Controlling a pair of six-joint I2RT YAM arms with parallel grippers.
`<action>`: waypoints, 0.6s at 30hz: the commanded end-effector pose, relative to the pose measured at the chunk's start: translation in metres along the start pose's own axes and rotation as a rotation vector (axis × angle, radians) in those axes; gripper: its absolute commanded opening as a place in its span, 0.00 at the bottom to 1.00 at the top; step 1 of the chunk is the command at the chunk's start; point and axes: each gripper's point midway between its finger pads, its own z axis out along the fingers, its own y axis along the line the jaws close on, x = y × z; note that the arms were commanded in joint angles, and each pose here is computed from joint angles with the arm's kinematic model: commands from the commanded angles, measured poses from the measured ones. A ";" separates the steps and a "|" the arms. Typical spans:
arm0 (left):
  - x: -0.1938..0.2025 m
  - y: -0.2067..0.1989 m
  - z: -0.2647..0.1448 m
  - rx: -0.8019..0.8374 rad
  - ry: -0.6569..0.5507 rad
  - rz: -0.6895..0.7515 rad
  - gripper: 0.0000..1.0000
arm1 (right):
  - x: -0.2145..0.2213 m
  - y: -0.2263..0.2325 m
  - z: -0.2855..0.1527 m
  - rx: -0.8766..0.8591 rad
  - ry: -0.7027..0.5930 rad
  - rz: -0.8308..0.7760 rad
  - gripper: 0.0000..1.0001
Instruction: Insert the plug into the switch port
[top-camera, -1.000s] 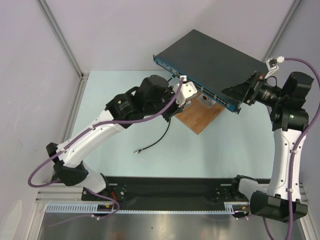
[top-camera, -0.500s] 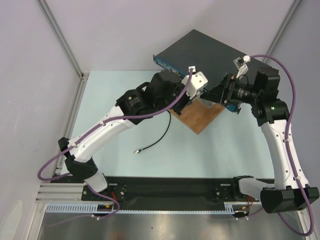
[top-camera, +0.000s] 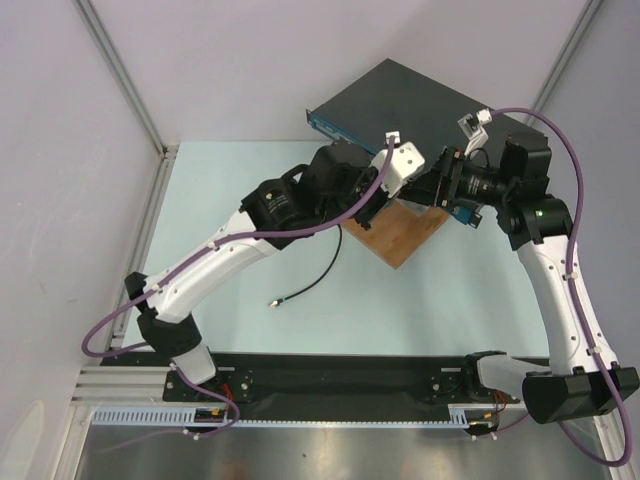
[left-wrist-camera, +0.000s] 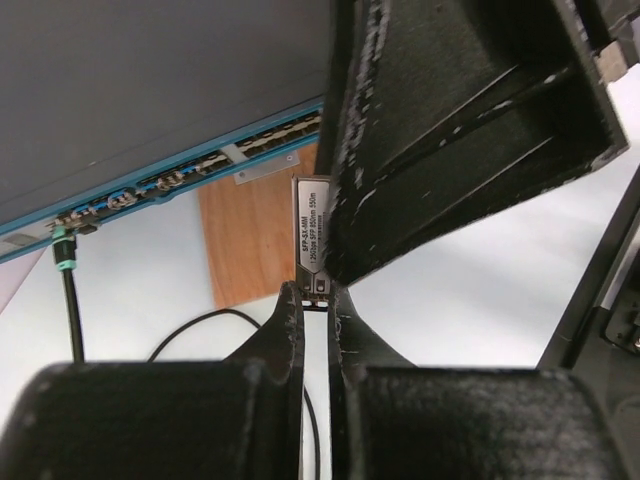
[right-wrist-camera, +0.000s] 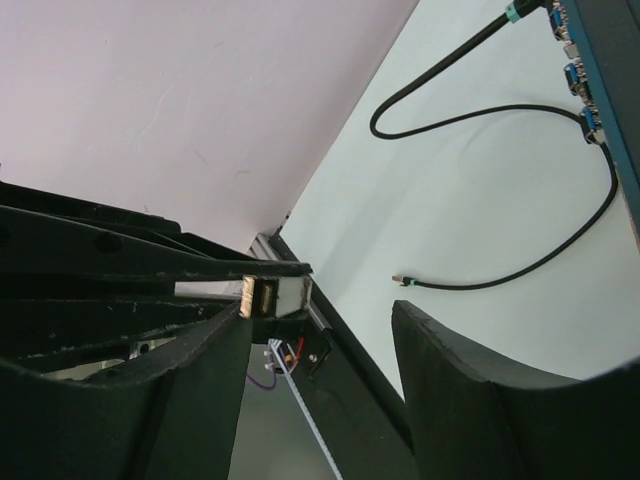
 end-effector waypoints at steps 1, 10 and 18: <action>-0.017 -0.008 0.000 0.011 -0.054 -0.006 0.00 | -0.012 0.025 -0.003 -0.061 -0.032 -0.130 0.64; -0.027 -0.016 -0.004 0.060 -0.104 -0.018 0.00 | -0.013 0.014 0.001 -0.026 -0.029 -0.120 0.45; -0.025 -0.017 -0.010 0.070 -0.112 -0.018 0.18 | -0.015 0.016 0.000 -0.022 -0.035 -0.112 0.00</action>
